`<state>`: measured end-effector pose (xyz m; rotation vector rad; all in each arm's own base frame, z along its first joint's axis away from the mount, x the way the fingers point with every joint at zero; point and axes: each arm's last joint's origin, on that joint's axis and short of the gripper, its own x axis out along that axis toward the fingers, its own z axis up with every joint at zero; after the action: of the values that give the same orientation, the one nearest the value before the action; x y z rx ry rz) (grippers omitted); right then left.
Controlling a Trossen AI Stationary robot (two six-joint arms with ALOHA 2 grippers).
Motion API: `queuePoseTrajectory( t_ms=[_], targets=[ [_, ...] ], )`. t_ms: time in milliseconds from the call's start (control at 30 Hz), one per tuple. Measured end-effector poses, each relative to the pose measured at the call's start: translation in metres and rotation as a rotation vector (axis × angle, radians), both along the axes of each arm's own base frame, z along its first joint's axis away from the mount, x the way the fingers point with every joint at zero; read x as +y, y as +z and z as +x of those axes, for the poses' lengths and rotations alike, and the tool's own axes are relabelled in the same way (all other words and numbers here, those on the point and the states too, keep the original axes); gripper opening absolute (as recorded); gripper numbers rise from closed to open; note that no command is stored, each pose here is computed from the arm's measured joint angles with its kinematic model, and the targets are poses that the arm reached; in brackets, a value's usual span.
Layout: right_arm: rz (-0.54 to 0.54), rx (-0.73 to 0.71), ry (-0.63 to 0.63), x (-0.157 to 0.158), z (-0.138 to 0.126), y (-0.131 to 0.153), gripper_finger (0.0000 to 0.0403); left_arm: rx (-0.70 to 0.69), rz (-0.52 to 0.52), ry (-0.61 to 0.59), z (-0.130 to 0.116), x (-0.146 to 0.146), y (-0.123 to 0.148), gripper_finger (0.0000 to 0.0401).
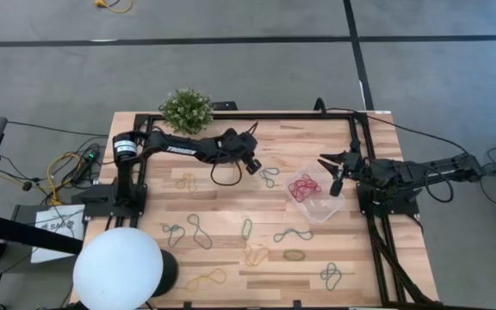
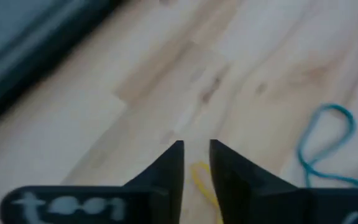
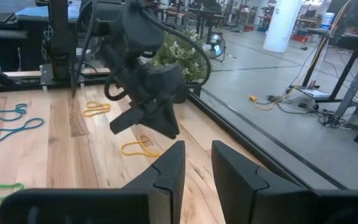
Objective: Pick and place items into bin
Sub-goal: Put the yellow rubber band into the transparent bin
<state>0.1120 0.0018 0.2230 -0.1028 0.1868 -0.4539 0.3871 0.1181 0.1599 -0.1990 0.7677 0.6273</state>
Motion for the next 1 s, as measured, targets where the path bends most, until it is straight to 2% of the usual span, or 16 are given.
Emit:
queuePoseTrajectory(
  t_ms=[100, 233, 367, 600, 833, 1000],
  targets=[
    [0.000, 0.000, 0.000, 0.000, 0.000, 0.000, 0.0074, -0.009, -0.058, -0.029, -0.001, -0.003, -0.002, 0.0109],
    [0.000, 0.000, 0.000, 0.000, 0.000, 0.000, 0.0074, 0.050, -0.029, -0.003, -0.005, -0.011, -0.010, 0.0152],
    [0.000, 0.000, 0.000, 0.000, 0.000, 0.000, 0.0074, 0.058, -0.013, 0.003, -0.006, -0.014, -0.013, 0.0174],
    [0.000, 0.001, 0.000, 0.000, 0.000, 0.000, 0.0074, 0.031, -0.019, 0.019, -0.005, -0.014, -0.012, 0.0180],
    [-0.001, 0.004, 0.001, 0.000, 0.000, 0.000, 0.0074, 0.030, 0.003, 0.027, 0.007, -0.010, -0.048, 0.0181],
    [-0.002, 0.007, 0.002, 0.000, 0.000, -0.001, 0.0074, 0.073, 0.092, 0.160, 0.004, -0.008, -0.052, 0.0167]
  ],
)
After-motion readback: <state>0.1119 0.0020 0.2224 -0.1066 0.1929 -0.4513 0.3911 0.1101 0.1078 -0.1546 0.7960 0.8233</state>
